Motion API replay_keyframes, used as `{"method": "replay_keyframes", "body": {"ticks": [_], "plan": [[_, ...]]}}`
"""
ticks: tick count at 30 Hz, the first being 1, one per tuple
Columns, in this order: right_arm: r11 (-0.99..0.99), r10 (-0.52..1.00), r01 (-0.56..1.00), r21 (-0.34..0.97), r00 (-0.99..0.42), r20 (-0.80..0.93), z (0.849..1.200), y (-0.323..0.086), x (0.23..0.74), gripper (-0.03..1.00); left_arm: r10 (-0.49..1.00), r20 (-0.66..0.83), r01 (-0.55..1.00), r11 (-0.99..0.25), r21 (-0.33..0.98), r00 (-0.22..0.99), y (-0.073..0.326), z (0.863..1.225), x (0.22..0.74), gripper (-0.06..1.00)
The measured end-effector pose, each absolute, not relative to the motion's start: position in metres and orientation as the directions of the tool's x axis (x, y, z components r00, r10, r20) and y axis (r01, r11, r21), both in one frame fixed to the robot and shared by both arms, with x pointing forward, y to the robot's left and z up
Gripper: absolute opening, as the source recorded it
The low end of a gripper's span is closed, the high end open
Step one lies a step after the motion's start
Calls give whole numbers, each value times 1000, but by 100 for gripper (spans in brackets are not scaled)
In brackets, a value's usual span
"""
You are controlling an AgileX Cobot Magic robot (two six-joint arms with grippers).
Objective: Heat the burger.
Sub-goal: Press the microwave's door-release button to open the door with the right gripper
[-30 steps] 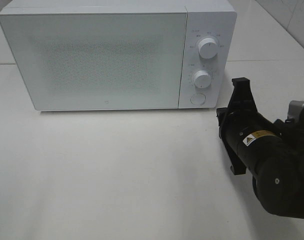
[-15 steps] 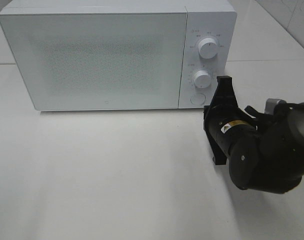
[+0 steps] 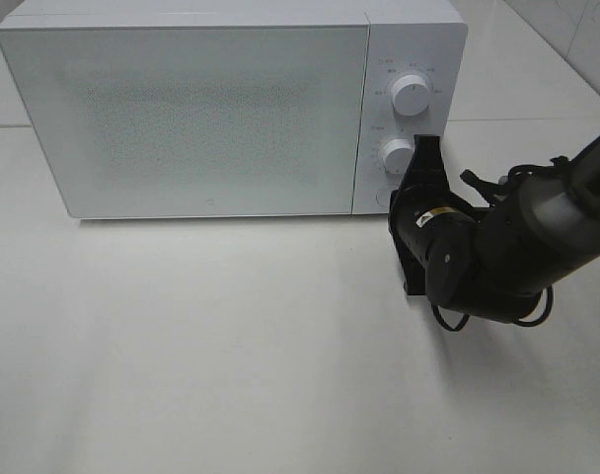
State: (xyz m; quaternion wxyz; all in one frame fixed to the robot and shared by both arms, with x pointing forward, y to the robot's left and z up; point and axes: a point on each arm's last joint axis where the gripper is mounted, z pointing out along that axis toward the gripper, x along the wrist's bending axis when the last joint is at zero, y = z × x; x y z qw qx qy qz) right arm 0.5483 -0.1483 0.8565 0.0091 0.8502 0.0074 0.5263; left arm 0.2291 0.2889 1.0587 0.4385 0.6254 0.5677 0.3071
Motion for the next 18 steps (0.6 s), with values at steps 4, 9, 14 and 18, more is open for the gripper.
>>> {"method": "replay_keyframes", "body": {"ticks": [4, 9, 14, 18], "plan": [[-1000, 18, 5, 17, 438, 899, 859, -148, 560, 2, 979, -114, 441, 29, 897, 167, 289, 1059, 229, 99], [-1000, 26, 2, 28, 429, 903, 861, -151, 565, 2, 979, -114, 441, 29, 897, 167, 289, 1059, 229, 99], [-1000, 24, 7, 24, 456, 889, 859, -152, 564, 2, 979, -114, 441, 29, 897, 167, 289, 1059, 229, 99], [-1000, 27, 13, 24, 465, 885, 856, -151, 565, 2, 979, -114, 441, 29, 897, 167, 289, 1059, 229, 99]]}}
